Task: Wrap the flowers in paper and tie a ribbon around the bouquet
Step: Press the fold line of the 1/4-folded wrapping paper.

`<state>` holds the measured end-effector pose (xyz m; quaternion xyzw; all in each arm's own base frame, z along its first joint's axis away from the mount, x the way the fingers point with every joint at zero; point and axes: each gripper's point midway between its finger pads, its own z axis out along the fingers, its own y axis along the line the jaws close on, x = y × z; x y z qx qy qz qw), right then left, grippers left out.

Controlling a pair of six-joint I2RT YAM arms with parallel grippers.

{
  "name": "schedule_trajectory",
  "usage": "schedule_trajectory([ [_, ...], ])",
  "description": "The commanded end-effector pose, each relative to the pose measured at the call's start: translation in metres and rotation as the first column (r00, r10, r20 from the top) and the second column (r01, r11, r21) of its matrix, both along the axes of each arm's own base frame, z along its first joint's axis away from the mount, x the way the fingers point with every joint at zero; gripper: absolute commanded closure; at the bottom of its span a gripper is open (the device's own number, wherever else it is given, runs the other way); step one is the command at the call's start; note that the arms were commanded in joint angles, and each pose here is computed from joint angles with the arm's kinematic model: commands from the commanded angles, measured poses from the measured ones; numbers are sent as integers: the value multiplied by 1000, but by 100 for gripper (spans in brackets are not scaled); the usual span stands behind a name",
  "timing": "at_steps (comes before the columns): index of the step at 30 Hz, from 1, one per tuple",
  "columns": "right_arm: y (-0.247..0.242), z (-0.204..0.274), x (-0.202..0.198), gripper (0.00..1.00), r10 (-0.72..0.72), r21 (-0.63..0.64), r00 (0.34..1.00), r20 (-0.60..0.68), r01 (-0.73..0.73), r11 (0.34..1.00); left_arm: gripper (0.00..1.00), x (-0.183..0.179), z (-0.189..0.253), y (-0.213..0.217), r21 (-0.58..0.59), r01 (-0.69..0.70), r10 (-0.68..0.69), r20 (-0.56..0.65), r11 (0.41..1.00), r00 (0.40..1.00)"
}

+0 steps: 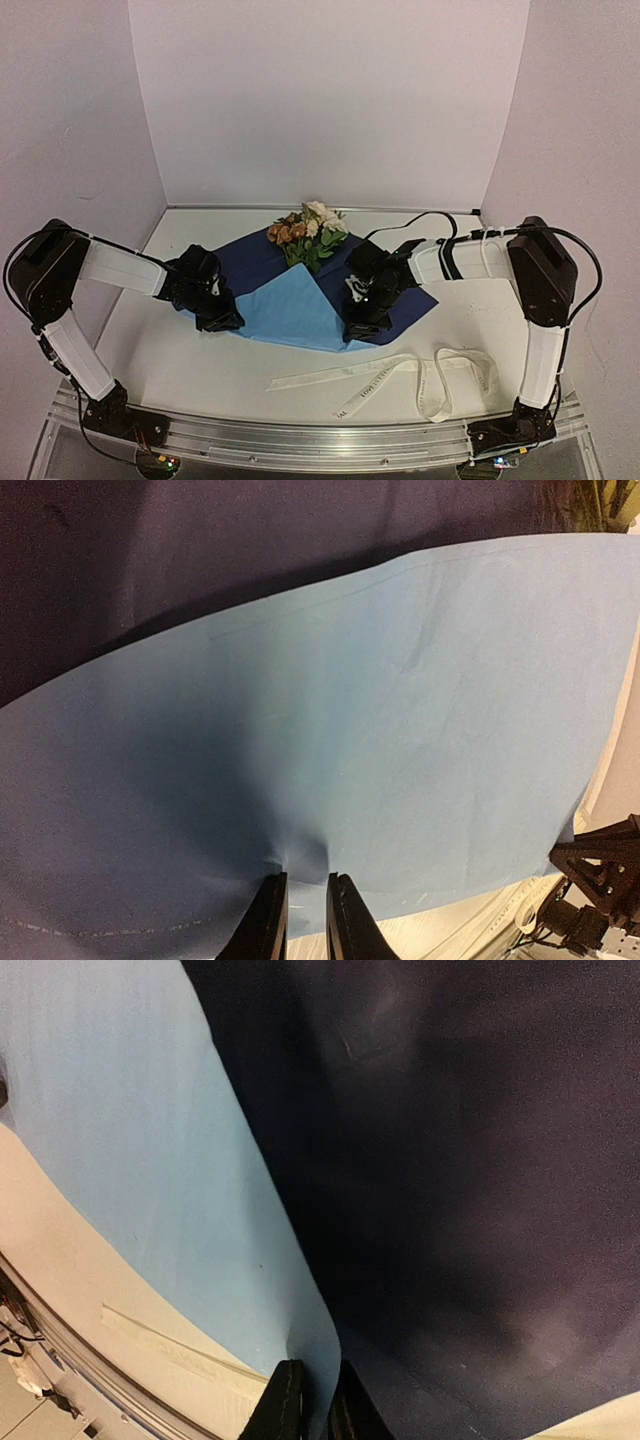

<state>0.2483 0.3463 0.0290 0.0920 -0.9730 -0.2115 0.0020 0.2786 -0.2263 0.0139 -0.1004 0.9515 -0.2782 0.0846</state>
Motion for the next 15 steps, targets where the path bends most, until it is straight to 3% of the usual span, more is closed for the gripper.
schedule_trajectory([
  [1,-21,11,-9,100,-8,-58,1000,-18,7,998,84,-33,-16,12,64,-1,6,-85,998,996],
  [7,-51,23,-34,100,9,-135,997,-71,-19,991,84,-56,-4,-4,47,57,-53,-80,997,995],
  [15,-62,17,-22,100,40,-251,997,-69,-56,966,85,-63,-6,3,76,50,-45,-75,996,996],
])
